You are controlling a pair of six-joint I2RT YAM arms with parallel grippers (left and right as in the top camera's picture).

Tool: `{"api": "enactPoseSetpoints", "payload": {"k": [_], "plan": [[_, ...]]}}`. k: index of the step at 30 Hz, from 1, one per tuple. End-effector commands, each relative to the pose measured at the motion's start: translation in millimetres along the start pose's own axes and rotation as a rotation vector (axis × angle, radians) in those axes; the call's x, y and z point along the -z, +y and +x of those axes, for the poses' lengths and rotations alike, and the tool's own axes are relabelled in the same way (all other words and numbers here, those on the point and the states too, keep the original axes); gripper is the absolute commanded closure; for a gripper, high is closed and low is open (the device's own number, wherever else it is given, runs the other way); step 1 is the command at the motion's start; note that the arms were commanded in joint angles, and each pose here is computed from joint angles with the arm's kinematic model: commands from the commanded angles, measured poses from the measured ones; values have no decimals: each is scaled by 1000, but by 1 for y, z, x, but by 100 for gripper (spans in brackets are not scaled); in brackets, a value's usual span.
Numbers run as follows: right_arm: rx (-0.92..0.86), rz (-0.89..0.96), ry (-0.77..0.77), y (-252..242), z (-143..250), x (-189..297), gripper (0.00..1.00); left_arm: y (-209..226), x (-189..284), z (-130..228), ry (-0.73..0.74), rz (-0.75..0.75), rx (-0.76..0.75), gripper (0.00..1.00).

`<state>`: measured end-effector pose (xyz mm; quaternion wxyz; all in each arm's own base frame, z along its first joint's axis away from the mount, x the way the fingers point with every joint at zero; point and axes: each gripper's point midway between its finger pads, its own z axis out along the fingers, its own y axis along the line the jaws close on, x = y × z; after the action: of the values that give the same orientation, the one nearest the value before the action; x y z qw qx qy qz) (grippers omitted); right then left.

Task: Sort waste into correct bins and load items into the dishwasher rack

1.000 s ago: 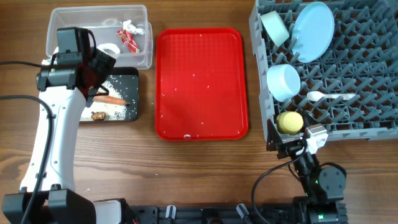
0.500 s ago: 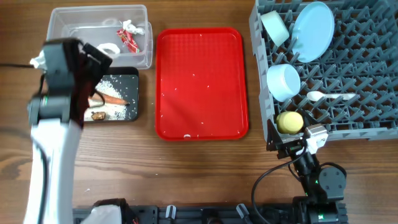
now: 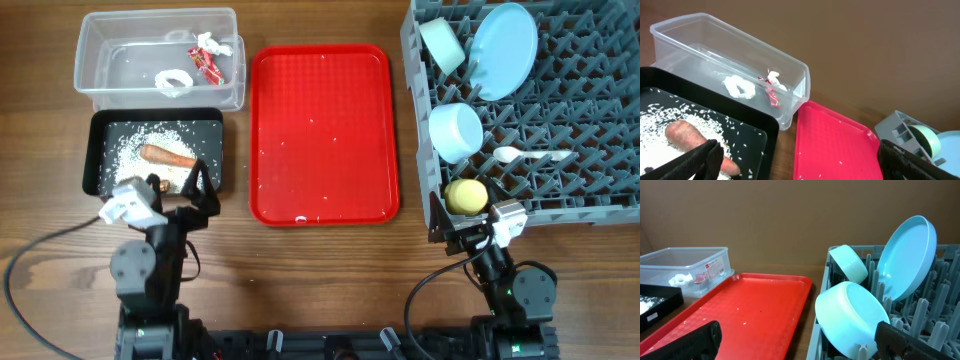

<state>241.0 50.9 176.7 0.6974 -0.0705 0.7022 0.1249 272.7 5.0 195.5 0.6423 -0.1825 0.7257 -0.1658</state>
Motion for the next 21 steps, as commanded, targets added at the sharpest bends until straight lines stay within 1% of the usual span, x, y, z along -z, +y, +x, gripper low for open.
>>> {"api": "enactPoseSetpoints", "payload": {"k": [1,8,13,16,19,21], "plan": [[-8,-5,-9,1,-2,0,0,5,10,0,-66,-1,-30,0],[-8,-5,-9,1,-1,0,0,16,18,3,-140,-23,-30,0],[-8,-5,-9,1,-2,0,0,20,20,9,-161,-15,-30,0],[-8,-5,-9,1,-1,0,0,22,22,13,-149,-22,-30,0],[-8,-5,-9,1,-1,0,0,30,23,28,-91,-50,-28,0],[-8,-5,-9,1,-2,0,0,30,23,30,-82,-48,-29,0]]}}
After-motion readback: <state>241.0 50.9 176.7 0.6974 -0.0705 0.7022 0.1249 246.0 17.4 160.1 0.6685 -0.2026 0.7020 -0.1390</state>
